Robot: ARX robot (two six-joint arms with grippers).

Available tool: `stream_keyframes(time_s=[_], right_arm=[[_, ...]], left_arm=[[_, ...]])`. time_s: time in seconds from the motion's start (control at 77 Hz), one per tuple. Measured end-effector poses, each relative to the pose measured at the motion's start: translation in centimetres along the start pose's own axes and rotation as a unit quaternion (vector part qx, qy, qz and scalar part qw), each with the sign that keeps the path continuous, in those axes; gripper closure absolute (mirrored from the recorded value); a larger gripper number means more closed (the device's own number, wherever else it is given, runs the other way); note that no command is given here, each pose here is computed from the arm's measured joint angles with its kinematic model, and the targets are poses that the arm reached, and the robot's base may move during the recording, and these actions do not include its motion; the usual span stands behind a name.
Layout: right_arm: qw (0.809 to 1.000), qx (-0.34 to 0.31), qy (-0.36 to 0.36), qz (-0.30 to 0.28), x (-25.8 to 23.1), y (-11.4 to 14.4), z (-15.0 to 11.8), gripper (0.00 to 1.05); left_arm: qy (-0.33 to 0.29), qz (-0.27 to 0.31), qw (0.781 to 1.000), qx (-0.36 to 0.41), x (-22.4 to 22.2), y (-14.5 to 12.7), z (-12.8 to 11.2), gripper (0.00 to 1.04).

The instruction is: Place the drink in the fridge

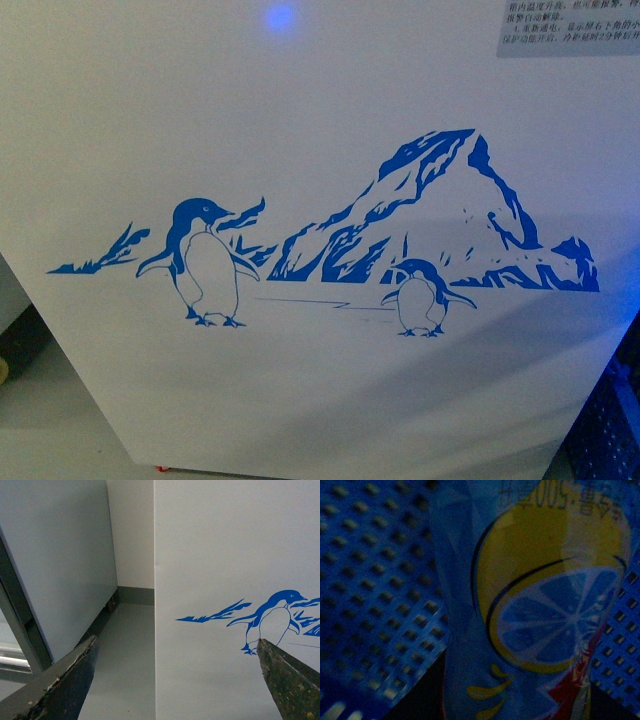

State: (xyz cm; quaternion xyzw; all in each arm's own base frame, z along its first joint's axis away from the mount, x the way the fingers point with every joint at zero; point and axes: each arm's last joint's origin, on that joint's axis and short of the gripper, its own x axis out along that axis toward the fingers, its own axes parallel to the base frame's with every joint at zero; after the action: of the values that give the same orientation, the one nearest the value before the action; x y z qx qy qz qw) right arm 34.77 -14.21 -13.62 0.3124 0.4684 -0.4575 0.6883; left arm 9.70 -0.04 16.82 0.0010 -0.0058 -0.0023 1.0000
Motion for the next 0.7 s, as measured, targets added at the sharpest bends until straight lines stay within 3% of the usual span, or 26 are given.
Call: stream_keyframes(time_s=[0.169, 0.338, 0.506, 0.701], right_arm=[[0.991, -0.067, -0.064, 0.096, -10.2, 0.6, 2.2, 0.64], [0.973, -0.114, -0.109, 0.170, -18.0, -0.9, 3.3, 0.64], [0.939, -0.170, -0.157, 0.253, -26.4, -3.6, 3.8, 0.64], [0.881, -0.216, -0.234, 0.350, -35.5, -6.8, 3.1, 0.64]], left_arm=[[0.000, 0.000, 1.000, 0.000, 0.0, 0.0, 0.0, 0.08], [0.000, 0.000, 1.000, 0.000, 0.0, 0.0, 0.0, 0.08], [0.000, 0.000, 1.000, 0.000, 0.0, 0.0, 0.0, 0.08], [0.000, 0.000, 1.000, 0.000, 0.0, 0.0, 0.0, 0.08]])
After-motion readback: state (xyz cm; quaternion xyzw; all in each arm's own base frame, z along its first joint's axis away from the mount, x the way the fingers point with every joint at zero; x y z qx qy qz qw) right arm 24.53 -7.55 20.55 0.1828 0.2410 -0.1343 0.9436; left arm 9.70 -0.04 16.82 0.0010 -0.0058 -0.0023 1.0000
